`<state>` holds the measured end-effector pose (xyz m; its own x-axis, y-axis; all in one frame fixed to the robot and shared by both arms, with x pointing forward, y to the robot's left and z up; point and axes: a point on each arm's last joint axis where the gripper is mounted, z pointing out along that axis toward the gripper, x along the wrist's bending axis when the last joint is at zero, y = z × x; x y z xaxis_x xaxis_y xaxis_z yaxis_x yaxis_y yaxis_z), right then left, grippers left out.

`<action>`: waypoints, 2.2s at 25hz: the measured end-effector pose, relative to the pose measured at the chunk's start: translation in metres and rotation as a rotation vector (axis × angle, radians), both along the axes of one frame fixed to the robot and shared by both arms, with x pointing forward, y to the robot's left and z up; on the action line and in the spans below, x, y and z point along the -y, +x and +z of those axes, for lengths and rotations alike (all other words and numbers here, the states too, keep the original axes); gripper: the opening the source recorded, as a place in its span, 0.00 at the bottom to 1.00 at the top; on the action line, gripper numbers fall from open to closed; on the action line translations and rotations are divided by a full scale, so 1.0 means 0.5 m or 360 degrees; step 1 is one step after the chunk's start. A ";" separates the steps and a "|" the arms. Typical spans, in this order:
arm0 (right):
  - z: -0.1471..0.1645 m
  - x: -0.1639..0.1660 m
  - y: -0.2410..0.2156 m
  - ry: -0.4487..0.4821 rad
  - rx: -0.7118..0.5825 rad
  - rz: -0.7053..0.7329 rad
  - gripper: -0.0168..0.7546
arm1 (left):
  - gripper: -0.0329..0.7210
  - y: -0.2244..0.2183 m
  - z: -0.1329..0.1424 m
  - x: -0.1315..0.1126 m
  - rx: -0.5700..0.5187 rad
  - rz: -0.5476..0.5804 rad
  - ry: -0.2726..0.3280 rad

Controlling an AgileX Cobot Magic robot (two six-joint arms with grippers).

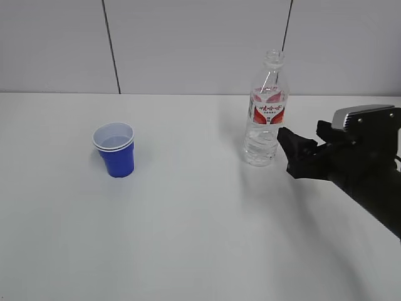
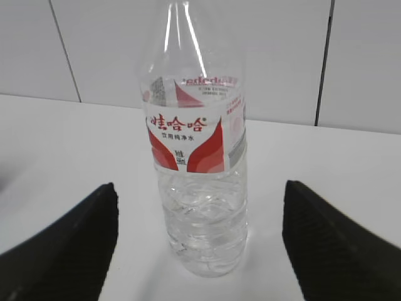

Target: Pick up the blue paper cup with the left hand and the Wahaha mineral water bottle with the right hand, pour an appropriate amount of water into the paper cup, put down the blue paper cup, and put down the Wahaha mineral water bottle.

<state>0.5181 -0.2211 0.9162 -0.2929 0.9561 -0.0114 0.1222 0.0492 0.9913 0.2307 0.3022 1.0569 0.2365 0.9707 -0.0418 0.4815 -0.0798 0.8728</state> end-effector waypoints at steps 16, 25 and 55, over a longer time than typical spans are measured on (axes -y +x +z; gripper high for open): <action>0.174 0.027 -0.103 -0.0034 0.0009 0.0005 0.81 | 0.68 0.000 0.000 0.000 0.0002 0.0000 -0.0001; 0.264 0.054 -0.191 -0.0090 -0.0063 -0.0021 0.80 | 0.68 0.000 0.000 0.000 0.0002 0.0000 -0.0001; 0.369 0.183 -0.563 -0.0345 -0.0223 -0.0230 0.79 | 0.68 0.000 0.000 0.000 0.0002 0.0000 -0.0001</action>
<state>0.2368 -0.3125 1.1008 -0.1669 0.9677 -0.1889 0.2783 0.2301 0.9325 0.2308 0.3022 1.0570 0.2365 0.9707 -0.0418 0.4802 -0.0794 0.8735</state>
